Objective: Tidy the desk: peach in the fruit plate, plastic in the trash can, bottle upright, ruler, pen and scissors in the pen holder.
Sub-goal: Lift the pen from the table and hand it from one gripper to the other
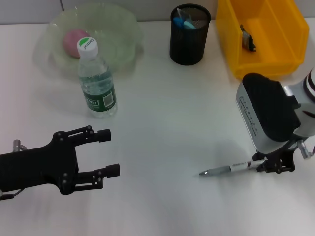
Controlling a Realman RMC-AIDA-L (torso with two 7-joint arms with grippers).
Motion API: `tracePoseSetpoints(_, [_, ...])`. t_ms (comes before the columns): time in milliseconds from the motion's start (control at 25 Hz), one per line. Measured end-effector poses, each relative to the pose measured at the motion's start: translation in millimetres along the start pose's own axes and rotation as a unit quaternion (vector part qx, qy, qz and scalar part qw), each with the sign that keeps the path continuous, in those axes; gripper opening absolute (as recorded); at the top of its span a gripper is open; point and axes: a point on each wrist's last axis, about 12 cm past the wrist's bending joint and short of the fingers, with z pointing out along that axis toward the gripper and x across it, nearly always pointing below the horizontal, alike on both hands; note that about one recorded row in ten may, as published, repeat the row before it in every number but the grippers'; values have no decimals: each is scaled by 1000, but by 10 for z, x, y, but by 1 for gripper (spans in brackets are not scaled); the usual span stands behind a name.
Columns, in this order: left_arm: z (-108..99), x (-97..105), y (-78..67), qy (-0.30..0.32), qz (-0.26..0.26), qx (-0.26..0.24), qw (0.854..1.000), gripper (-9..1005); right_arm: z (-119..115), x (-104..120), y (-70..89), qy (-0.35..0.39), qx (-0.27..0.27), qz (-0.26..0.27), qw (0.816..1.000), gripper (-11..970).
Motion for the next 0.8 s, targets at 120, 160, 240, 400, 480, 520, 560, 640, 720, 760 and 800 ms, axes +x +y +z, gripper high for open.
tracePoseSetpoints(120, [14, -13, 10, 0, 3, 3, 1000, 755, -145, 17, -35, -15, 6, 8, 1000, 167])
tracePoseSetpoints(160, [14, -13, 10, 0, 3, 3, 1000, 755, -145, 17, -35, -15, 6, 8, 1000, 167])
tracePoseSetpoints(240, [26, -20, 14, -1, 5, 4, 1000, 754, -233, 31, -55, -29, 7, 13, 999, 167])
tracePoseSetpoints(400, [37, -44, 25, -13, 11, -1, 1000, 754, -372, 88, -93, -64, 22, 29, 997, 168])
tracePoseSetpoints(480, [42, -64, 28, -23, 15, -3, 1000, 754, -416, 122, -98, -90, 27, 38, 995, 168])
tracePoseSetpoints(520, [46, -76, 24, -30, 17, -2, 999, 754, -448, 161, -99, -114, 31, 47, 992, 168])
tracePoseSetpoints(560, [46, -76, 24, -30, 17, -2, 999, 753, -448, 161, -99, -114, 31, 47, 992, 168])
tracePoseSetpoints(640, [59, -99, 8, -49, 26, -2, 998, 753, -486, 265, -74, -165, 43, 62, 983, 168])
tracePoseSetpoints(720, [63, -107, 6, -56, 28, -4, 998, 753, -502, 335, -47, -195, 51, 70, 977, 168])
tracePoseSetpoints(760, [66, -112, 4, -62, 29, -7, 998, 753, -515, 378, -30, -217, 58, 74, 972, 168])
tracePoseSetpoints(800, [66, -112, 4, -62, 29, -7, 998, 753, -523, 408, -15, -235, 63, 77, 967, 168])
